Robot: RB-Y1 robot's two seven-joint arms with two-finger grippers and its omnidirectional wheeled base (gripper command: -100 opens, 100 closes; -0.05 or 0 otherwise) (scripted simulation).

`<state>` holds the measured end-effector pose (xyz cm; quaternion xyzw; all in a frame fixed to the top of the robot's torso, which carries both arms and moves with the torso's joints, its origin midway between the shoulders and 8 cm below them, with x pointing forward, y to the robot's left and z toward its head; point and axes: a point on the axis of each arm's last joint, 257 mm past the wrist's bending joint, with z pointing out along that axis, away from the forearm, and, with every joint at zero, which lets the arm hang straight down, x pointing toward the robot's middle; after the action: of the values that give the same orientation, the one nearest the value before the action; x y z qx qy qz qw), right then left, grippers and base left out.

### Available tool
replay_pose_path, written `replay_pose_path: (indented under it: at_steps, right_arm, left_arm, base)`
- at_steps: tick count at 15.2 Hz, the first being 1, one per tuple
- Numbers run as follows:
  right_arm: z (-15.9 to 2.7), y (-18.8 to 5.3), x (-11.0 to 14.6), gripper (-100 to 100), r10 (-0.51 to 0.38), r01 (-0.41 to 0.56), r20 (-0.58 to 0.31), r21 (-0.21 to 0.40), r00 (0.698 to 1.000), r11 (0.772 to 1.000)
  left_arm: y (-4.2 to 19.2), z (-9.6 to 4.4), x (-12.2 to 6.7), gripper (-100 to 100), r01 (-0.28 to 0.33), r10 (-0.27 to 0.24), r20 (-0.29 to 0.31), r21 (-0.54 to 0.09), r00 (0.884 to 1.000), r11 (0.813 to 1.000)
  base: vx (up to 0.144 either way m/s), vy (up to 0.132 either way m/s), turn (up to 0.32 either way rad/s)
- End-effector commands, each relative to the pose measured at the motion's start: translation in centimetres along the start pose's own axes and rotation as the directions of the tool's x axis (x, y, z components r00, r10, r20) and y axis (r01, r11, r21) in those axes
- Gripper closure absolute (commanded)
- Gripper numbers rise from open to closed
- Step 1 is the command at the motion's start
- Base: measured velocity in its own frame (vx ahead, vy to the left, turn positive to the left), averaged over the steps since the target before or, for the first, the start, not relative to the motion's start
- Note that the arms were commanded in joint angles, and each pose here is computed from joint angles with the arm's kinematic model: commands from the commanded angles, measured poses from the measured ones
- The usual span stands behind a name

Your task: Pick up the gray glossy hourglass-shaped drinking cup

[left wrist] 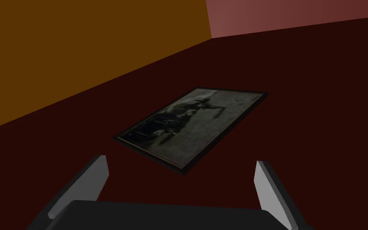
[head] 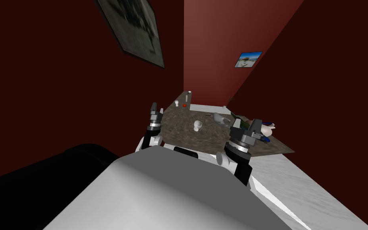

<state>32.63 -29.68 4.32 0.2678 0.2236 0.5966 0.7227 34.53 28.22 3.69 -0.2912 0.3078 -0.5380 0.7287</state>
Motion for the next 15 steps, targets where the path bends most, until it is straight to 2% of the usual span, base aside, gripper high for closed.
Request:
replay_pose_path:
  at_steps: [1,8,13,15]
  right_arm:
    - [0.0,-0.2,0.3,-100,-0.011,0.011,-0.032,0.002,0.999,1.0]
    - [-0.1,-1.6,1.2,-100,-0.063,0.066,-0.165,0.015,0.984,0.998]
    - [-0.7,-3.4,1.7,-100,-0.112,0.127,-0.284,0.034,0.952,0.991]
    - [-0.7,-3.4,1.9,-100,-0.12,0.135,-0.307,0.03,0.944,0.99]
  left_arm:
    - [0.0,0.0,0.0,0,0.0,0.0,0.0,0.0,1.0,1.0]
    - [0.0,0.0,0.0,0,0.0,0.0,0.0,0.0,1.0,1.0]
    - [0.0,0.0,0.0,0,0.0,0.0,0.0,0.0,1.0,1.0]
    - [0.0,0.0,0.0,0,0.0,0.0,0.0,0.0,1.0,1.0]
  base:
    - [-0.004,0.007,0.013]
    - [-0.024,0.019,0.029]
    - [-0.032,0.012,0.046]
    - [-0.028,0.01,0.035]
